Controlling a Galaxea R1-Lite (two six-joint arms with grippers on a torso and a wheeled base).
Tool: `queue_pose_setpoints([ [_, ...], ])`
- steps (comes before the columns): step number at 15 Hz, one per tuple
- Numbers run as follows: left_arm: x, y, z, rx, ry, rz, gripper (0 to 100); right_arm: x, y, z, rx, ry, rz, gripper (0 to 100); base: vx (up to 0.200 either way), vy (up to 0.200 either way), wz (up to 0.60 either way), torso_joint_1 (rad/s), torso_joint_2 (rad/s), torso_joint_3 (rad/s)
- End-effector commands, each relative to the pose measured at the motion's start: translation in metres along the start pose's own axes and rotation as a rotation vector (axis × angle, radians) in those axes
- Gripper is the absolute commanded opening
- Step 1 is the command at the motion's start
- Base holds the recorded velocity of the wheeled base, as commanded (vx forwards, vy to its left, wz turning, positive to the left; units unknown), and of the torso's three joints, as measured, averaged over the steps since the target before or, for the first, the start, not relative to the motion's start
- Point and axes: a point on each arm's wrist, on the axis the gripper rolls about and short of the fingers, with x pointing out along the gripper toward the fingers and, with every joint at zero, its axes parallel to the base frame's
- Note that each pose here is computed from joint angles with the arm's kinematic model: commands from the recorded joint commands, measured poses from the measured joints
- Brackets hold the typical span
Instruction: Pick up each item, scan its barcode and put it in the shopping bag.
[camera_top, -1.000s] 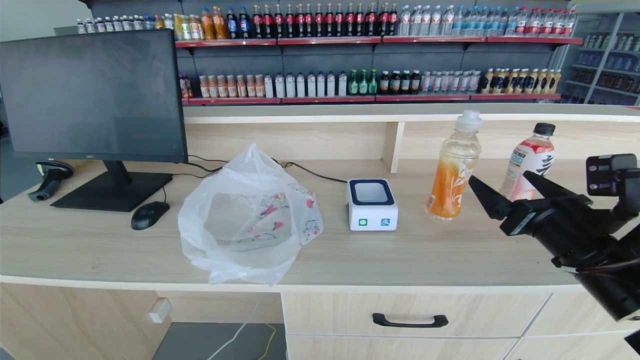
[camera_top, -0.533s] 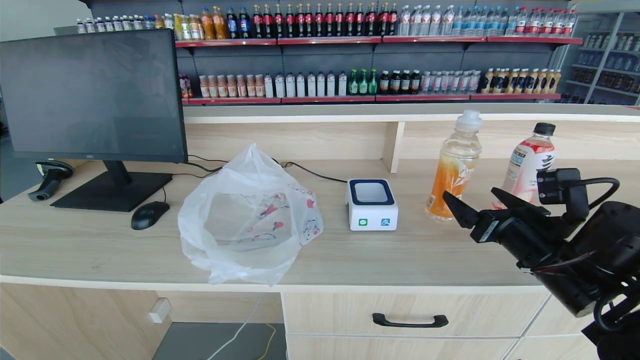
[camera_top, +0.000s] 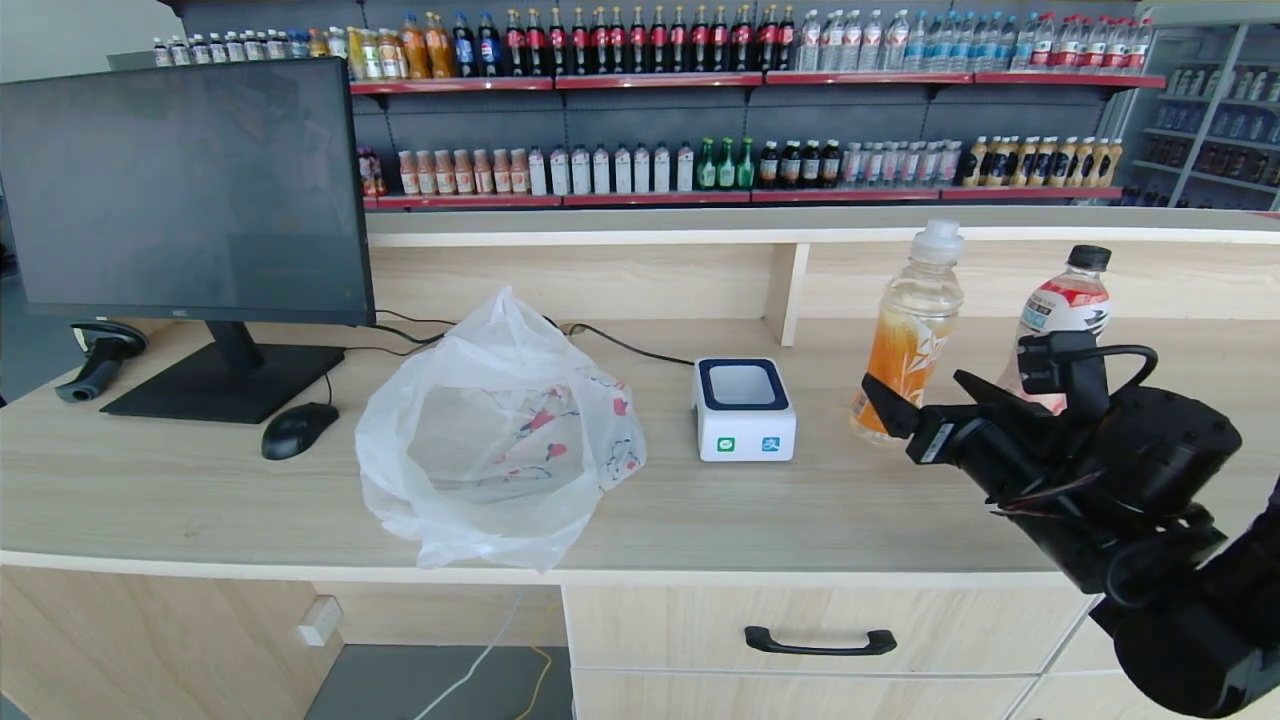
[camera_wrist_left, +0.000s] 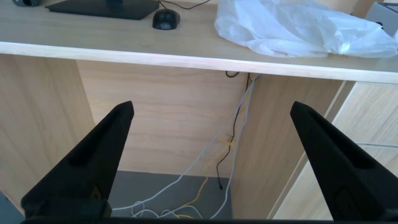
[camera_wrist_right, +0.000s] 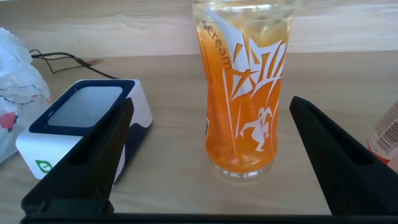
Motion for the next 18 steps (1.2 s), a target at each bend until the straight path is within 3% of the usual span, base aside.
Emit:
queue_pose_setpoints([
  [1, 0.000, 0.000, 0.000, 0.000, 0.000, 0.001, 100, 0.006, -0.004, -0.005, -0.001, 0.008, -0.014, 100, 0.000, 0.000, 0.00, 0.000, 0.00, 0.000],
  [18, 0.000, 0.000, 0.000, 0.000, -0.002, 0.001, 100, 0.044, -0.010, -0.007, -0.021, -0.065, -0.035, 100, 0.000, 0.000, 0.00, 0.000, 0.00, 0.000],
])
